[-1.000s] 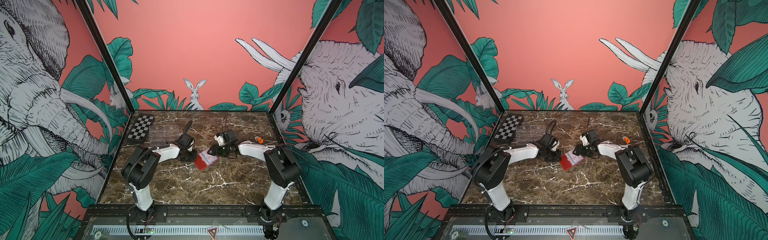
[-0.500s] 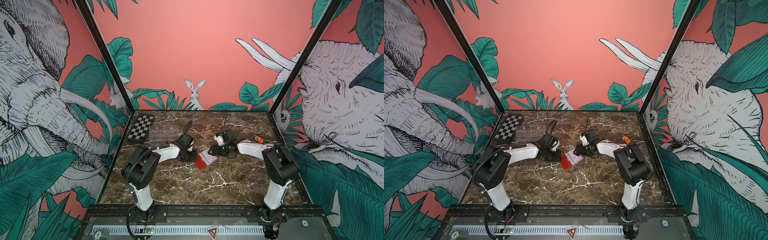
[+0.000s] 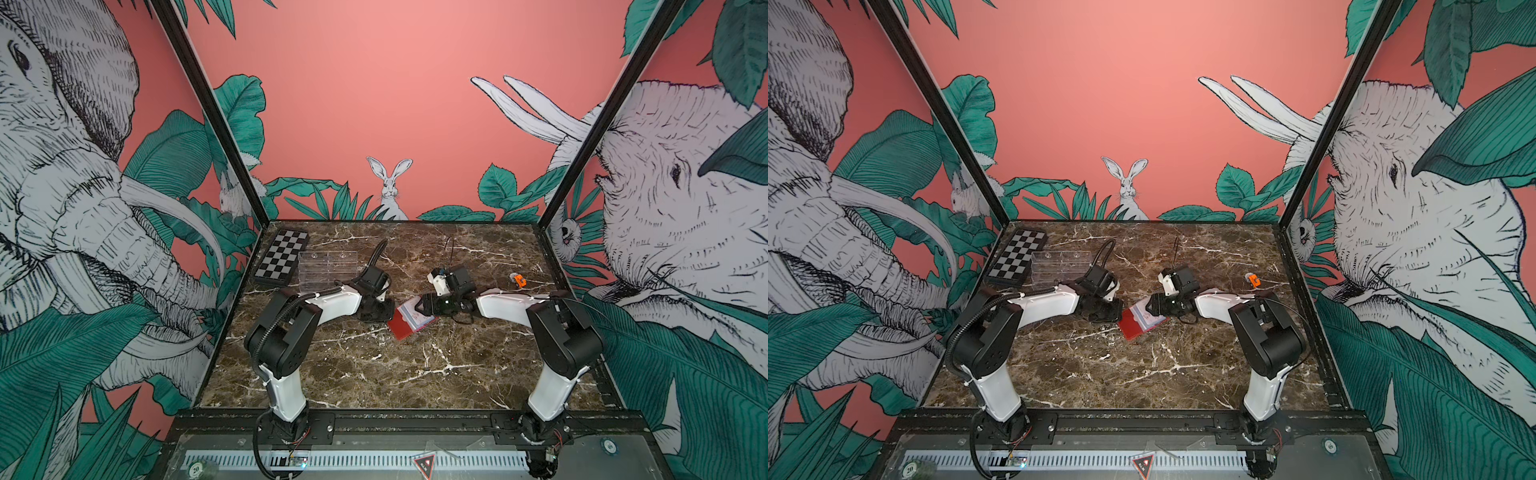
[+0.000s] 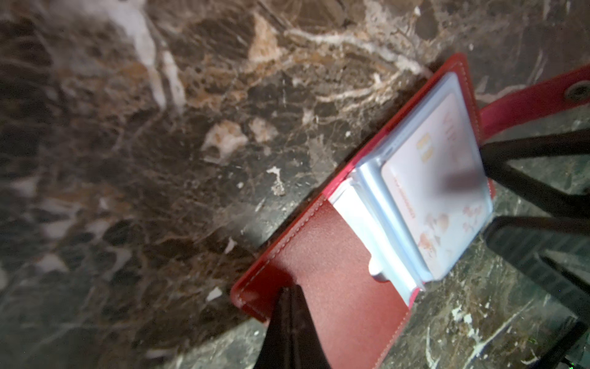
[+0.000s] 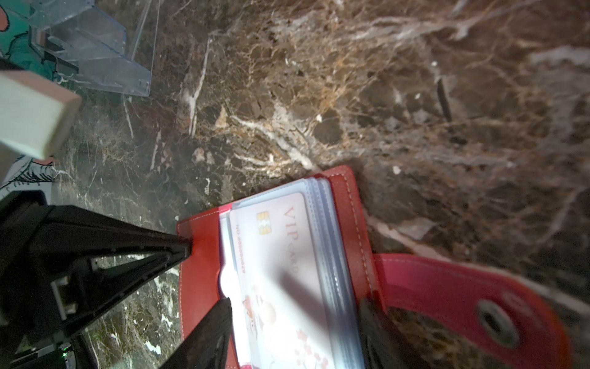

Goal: Take the credit cards out of the card holder
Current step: Flip over the card slot in the card holder.

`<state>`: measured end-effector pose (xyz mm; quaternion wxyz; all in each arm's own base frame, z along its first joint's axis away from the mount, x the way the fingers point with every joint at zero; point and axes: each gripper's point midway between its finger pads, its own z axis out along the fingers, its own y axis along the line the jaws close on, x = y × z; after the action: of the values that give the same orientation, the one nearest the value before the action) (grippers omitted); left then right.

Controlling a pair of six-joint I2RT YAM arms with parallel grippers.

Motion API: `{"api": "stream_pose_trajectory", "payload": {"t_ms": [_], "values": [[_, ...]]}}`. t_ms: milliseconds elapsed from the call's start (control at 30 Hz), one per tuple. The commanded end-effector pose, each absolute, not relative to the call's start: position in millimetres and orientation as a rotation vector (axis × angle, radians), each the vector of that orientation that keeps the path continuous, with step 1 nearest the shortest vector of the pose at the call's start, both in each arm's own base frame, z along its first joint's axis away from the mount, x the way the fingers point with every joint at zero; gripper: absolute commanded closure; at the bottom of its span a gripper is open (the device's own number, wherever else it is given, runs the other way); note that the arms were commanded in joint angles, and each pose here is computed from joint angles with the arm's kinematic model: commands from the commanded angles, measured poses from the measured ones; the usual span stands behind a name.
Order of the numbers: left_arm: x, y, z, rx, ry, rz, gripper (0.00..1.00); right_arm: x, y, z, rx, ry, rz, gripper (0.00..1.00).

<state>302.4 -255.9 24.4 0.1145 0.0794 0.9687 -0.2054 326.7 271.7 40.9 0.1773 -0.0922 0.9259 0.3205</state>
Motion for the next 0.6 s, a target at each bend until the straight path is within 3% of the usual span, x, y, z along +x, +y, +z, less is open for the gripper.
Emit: {"api": "stream_pose_trajectory", "payload": {"t_ms": [0,567], "values": [[306,-245,13,0.245,2.856,-0.495,0.95,291,287,30,-0.238,2.696,1.042,0.38],[306,-250,12,0.264,2.827,-0.532,0.96,299,310,55,-0.247,2.617,1.130,0.38]]}}
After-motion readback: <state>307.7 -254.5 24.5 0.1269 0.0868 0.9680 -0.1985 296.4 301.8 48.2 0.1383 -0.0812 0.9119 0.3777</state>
